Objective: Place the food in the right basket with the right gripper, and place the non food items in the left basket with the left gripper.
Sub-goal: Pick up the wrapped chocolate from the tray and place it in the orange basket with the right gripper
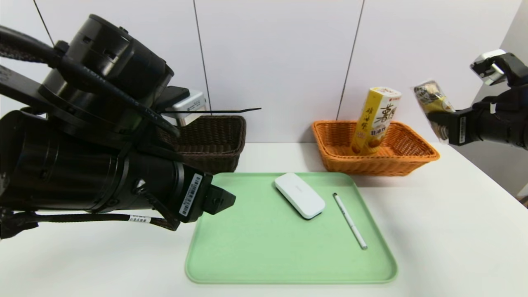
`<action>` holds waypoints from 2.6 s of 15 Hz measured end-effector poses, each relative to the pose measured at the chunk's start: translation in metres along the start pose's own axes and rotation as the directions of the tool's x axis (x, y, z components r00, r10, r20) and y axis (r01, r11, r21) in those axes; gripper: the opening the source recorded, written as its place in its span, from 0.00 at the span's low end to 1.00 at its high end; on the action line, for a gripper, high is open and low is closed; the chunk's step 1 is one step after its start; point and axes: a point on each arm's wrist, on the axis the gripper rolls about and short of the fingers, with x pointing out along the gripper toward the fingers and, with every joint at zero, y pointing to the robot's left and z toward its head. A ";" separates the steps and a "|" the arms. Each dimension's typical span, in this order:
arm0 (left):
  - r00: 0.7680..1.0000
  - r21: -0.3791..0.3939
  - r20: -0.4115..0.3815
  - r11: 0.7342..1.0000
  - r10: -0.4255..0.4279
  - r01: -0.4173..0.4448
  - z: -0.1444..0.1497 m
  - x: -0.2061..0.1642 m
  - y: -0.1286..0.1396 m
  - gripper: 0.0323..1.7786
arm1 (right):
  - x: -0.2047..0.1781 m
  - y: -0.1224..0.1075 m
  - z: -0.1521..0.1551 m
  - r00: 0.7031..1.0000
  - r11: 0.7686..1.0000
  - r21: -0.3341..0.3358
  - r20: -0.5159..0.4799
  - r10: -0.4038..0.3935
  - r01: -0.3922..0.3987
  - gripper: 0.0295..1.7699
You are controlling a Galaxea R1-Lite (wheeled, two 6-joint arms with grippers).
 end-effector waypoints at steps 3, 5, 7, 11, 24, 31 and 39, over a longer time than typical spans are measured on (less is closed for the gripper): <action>1.000 -0.005 0.000 1.000 0.002 -0.002 -0.001 0.000 0.001 0.95 | 0.011 -0.011 -0.003 0.999 0.999 0.026 -0.013 -0.031 0.032 0.05; 1.000 -0.006 -0.001 1.000 0.002 -0.002 -0.001 -0.001 0.001 0.95 | 0.020 -0.019 -0.002 0.999 0.997 0.064 -0.009 -0.051 0.051 0.05; 1.000 -0.005 -0.004 1.000 0.004 -0.004 -0.002 0.000 0.001 0.95 | 0.031 -0.025 -0.001 0.998 0.991 0.113 0.003 -0.068 0.067 0.05; 1.000 -0.004 -0.007 1.000 0.003 -0.003 -0.002 0.001 0.001 0.95 | 0.061 -0.034 -0.014 0.996 0.985 0.151 -0.020 -0.085 0.087 0.05; 0.999 0.003 -0.037 1.000 0.013 -0.012 -0.002 0.013 -0.002 0.95 | 0.130 -0.044 -0.045 0.989 0.974 0.186 -0.104 -0.109 0.127 0.05; 0.999 0.003 -0.039 1.000 0.014 -0.014 -0.003 0.013 -0.002 0.95 | 0.147 -0.039 -0.061 0.984 0.978 0.174 -0.155 -0.084 0.111 0.05; 0.999 0.002 -0.033 1.000 0.013 -0.013 -0.002 0.012 -0.002 0.95 | 0.139 -0.039 -0.054 0.986 0.980 0.175 -0.148 -0.074 0.100 0.59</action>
